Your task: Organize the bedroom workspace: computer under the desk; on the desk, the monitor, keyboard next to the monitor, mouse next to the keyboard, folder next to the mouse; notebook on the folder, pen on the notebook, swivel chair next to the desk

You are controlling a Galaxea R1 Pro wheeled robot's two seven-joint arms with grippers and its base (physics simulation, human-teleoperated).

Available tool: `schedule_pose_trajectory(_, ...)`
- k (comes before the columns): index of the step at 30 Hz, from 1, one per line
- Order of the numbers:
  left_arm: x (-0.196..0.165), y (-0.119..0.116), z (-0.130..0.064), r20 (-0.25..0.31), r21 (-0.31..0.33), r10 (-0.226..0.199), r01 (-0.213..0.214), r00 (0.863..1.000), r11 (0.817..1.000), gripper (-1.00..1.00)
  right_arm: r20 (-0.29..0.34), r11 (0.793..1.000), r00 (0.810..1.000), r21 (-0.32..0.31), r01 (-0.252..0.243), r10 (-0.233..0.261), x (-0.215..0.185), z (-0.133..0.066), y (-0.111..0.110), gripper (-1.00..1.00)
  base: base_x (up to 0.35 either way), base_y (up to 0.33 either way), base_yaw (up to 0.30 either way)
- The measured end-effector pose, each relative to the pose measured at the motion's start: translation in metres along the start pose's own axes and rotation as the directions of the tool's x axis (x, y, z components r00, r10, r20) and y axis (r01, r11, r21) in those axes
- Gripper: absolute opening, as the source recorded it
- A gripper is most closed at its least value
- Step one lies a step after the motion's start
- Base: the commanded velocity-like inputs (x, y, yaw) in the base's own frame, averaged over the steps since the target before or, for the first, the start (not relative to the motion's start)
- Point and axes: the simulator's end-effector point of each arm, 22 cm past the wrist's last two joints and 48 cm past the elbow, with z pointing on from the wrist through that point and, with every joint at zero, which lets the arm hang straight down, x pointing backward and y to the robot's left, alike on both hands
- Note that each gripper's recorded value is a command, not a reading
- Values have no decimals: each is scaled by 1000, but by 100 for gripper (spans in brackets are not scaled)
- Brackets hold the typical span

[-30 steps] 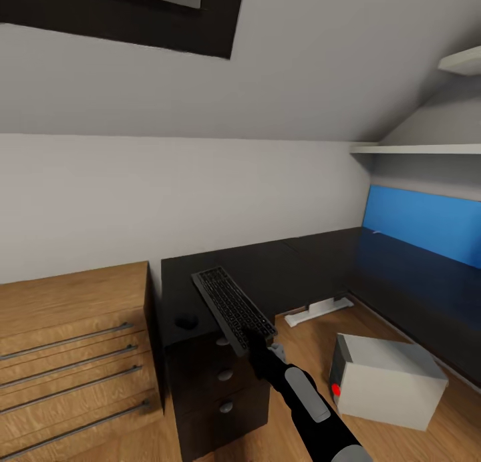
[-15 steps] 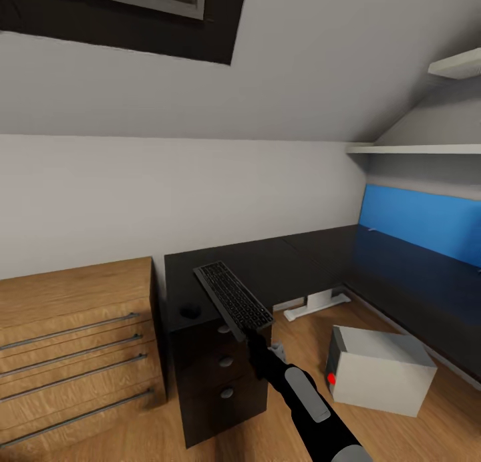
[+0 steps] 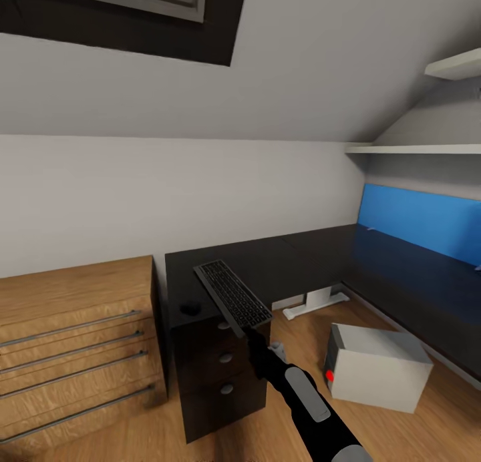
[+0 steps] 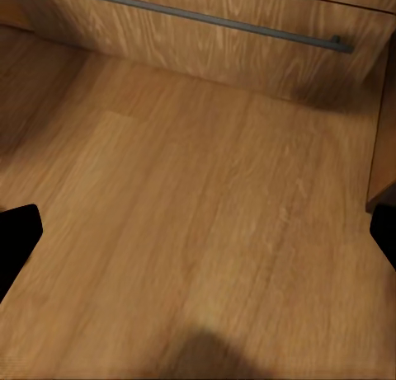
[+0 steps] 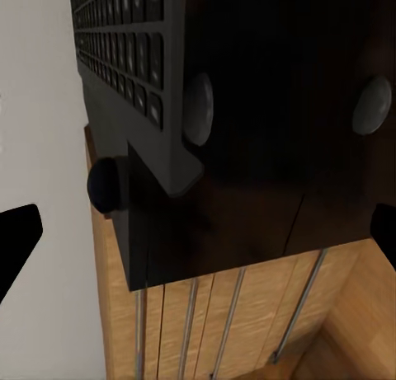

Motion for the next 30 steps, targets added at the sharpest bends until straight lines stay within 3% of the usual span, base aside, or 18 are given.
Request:
schedule_pose_trajectory(11,0,0,0,0,0,0,0,1000,1000,100,33,1000,999,20,16,-17,-16,-3,-11,100,-13,-7,0)
schedule_pose_trajectory(12,0,0,0,0,0,0,0,1000,1000,100,41,999,999,53,13,-16,-20,-3,-27,100,0,0,0)
schedule_pose_trajectory(21,0,0,0,0,-1,-1,1,1000,1000,100,35,992,999,128,4,-8,-17,-4,-56,100,0,0,0)
schedule_pose_trajectory(30,0,0,0,0,-1,-1,1,1000,1000,100,32,963,999,270,-4,-5,-16,-10,-91,100,0,0,0)
